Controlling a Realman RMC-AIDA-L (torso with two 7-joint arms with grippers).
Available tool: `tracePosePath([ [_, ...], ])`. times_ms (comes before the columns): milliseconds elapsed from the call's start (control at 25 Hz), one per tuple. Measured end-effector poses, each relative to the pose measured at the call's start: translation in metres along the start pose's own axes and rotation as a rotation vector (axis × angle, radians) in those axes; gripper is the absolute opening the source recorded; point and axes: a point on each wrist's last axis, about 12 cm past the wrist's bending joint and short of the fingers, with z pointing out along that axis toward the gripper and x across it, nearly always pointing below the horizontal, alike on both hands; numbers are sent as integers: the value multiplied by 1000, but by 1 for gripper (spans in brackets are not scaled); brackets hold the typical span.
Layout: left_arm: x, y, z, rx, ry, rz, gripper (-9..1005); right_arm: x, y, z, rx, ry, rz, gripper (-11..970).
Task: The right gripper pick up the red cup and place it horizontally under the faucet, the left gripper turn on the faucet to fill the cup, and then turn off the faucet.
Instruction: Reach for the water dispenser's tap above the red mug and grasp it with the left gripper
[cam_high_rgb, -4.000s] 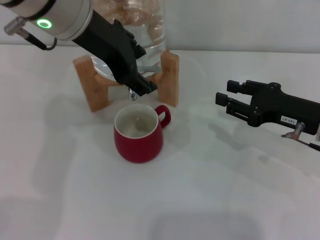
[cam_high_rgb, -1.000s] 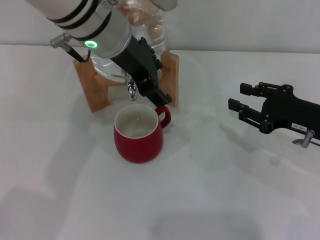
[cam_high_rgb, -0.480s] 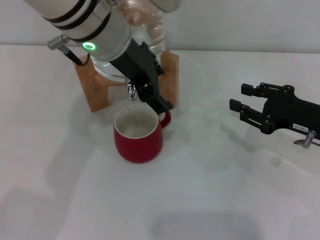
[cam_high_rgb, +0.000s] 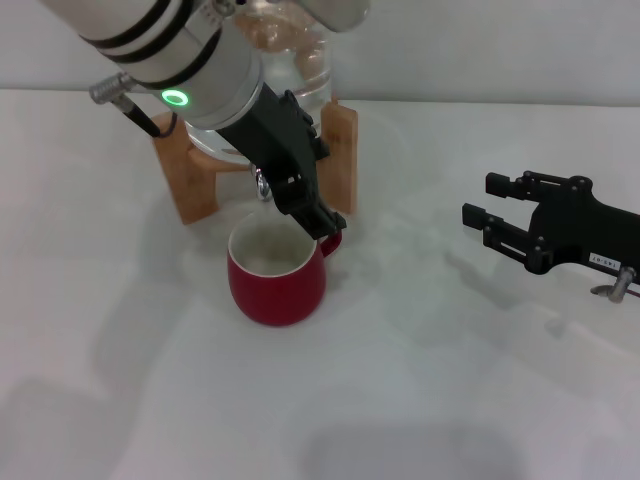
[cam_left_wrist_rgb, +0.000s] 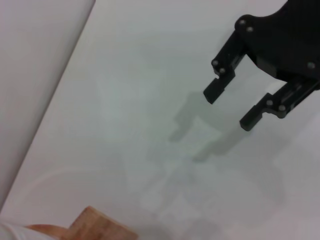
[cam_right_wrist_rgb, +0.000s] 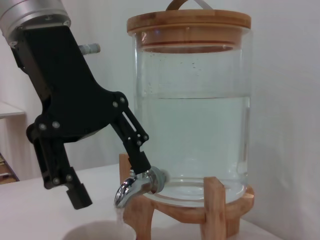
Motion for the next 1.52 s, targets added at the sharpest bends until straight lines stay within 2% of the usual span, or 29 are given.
tracePosePath([
  [320, 0, -6, -2, -10, 5, 8, 841, 1, 0, -2, 0, 1, 2, 455],
  [960, -12, -3, -9, -107, -30, 42, 842, 3, -1, -8, 22, -7, 17, 455],
  [1200, -11, -15, -28, -135, -58, 55, 841, 3, -2, -12, 31, -13, 20, 455],
  [1520, 13, -33, -36, -107, -67, -15, 841, 2, -5, -14, 38, -15, 18, 455],
])
